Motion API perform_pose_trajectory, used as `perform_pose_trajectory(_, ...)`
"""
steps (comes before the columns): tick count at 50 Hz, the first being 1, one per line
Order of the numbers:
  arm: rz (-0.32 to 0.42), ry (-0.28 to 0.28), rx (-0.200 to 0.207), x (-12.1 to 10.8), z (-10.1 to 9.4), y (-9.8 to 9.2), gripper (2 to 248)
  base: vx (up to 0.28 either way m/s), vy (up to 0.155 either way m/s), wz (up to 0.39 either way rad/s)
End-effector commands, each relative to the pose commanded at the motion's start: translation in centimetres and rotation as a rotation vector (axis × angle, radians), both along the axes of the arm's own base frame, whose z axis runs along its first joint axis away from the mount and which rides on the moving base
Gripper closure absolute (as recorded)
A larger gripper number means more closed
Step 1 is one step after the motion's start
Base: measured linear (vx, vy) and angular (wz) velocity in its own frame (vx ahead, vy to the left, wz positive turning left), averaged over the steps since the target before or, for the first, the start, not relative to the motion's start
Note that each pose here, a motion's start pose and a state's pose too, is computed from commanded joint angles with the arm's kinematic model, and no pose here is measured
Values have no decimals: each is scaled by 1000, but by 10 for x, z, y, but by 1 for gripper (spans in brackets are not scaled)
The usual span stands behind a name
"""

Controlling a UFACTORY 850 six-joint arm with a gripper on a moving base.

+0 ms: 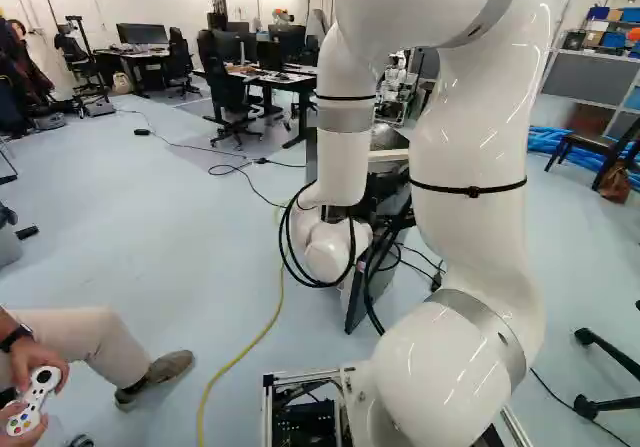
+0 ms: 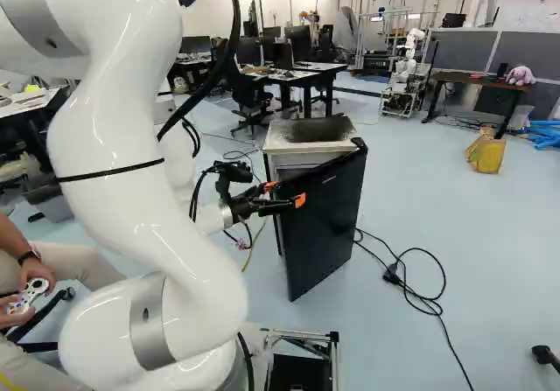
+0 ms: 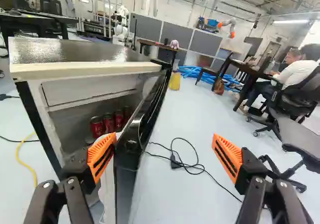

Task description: Grab a drink from the fridge

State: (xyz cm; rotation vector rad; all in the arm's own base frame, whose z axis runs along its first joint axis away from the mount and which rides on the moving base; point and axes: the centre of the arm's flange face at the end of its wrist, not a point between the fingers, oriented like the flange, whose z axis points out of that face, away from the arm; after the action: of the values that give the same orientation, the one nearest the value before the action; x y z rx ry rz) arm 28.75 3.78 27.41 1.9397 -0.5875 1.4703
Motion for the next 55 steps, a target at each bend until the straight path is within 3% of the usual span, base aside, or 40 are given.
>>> perform_pose_trajectory(55,-231,-9,-20,-16,2,-13,3,0,0,0)
